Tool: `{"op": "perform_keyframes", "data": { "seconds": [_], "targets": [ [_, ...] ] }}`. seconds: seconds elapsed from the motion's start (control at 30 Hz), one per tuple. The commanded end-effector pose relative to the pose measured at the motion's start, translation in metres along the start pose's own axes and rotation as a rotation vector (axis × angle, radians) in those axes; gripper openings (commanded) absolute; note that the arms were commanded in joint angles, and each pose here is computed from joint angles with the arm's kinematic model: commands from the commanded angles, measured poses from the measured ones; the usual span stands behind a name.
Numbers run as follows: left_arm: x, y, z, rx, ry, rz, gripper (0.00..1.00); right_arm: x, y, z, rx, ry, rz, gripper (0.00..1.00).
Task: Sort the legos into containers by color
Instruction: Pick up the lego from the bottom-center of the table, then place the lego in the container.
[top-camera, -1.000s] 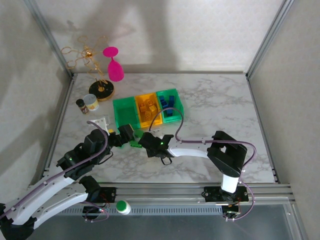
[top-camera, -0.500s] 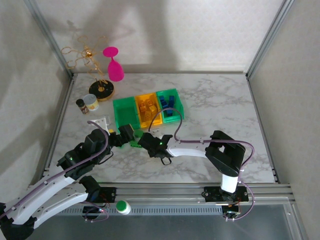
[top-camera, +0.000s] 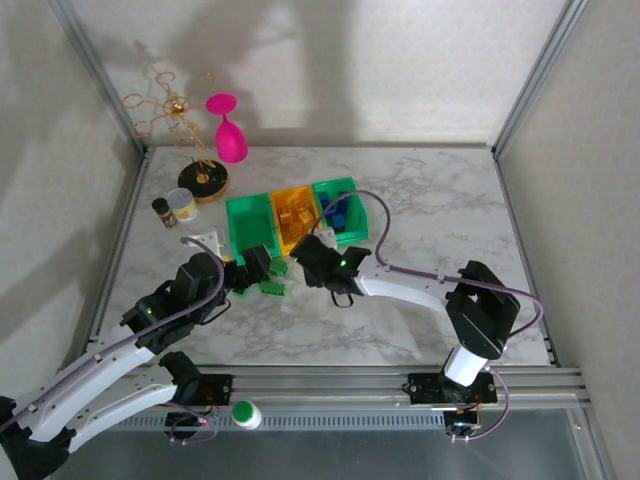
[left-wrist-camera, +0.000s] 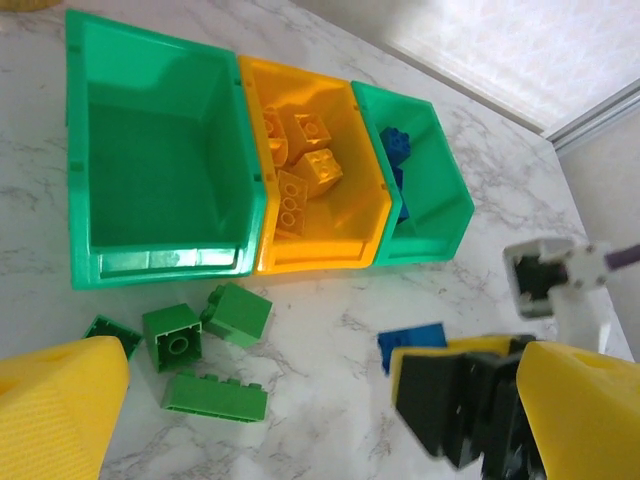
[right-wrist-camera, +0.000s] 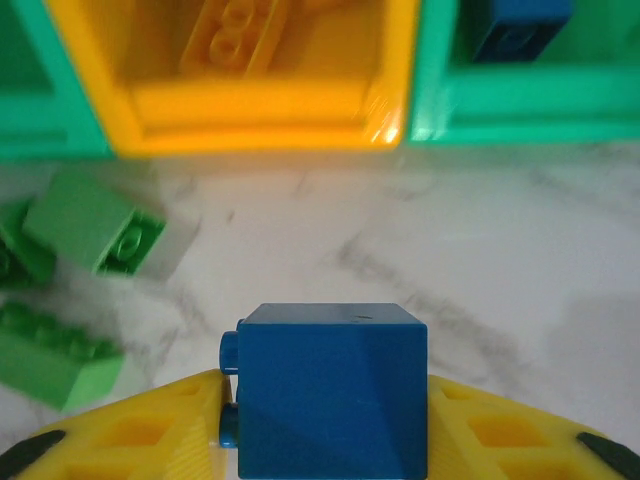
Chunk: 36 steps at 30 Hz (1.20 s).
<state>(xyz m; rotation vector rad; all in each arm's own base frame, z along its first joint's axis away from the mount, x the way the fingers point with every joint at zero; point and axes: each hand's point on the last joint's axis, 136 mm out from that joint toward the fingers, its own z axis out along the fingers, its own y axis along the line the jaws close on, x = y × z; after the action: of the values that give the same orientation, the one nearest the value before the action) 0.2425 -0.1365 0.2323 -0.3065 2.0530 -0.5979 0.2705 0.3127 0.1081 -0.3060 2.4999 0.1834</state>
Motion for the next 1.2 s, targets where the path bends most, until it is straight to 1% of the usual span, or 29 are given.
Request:
{"op": "perform_keyframes", "data": {
  "seconds": [0.0,0.3,0.43,0.5,0.53,0.77,0.93,1.17],
  "targets": [
    [-0.018,-0.017,-0.004,0.045,-0.053,0.002,1.00,-0.037,-0.017,-0.008,0.026,-0.068,0.005,0.47],
    [-0.021,-0.029,0.009,0.063,-0.059,0.009,1.00,-0.103,-0.063,0.021,0.064,-0.126,0.077,0.47],
    [-0.023,-0.035,0.015,0.067,-0.059,0.022,1.00,-0.121,-0.076,0.039,0.096,-0.134,0.087,0.47],
    [-0.024,-0.039,0.017,0.070,-0.061,0.026,1.00,-0.124,-0.077,0.048,0.112,-0.131,0.080,0.47],
    [-0.024,-0.040,0.019,0.071,-0.059,0.029,1.00,-0.128,-0.089,0.055,0.130,-0.127,0.101,0.47],
    [-0.024,-0.046,0.026,0.078,-0.054,0.034,1.00,-0.140,-0.099,0.082,0.155,-0.121,0.116,0.46],
    [-0.022,-0.044,0.029,0.068,-0.049,0.039,1.00,-0.141,-0.103,0.101,0.157,-0.099,0.119,0.46],
    [-0.022,-0.044,0.028,0.070,-0.050,0.032,1.00,-0.141,-0.104,0.118,0.165,-0.082,0.110,0.47]
  ]
}}
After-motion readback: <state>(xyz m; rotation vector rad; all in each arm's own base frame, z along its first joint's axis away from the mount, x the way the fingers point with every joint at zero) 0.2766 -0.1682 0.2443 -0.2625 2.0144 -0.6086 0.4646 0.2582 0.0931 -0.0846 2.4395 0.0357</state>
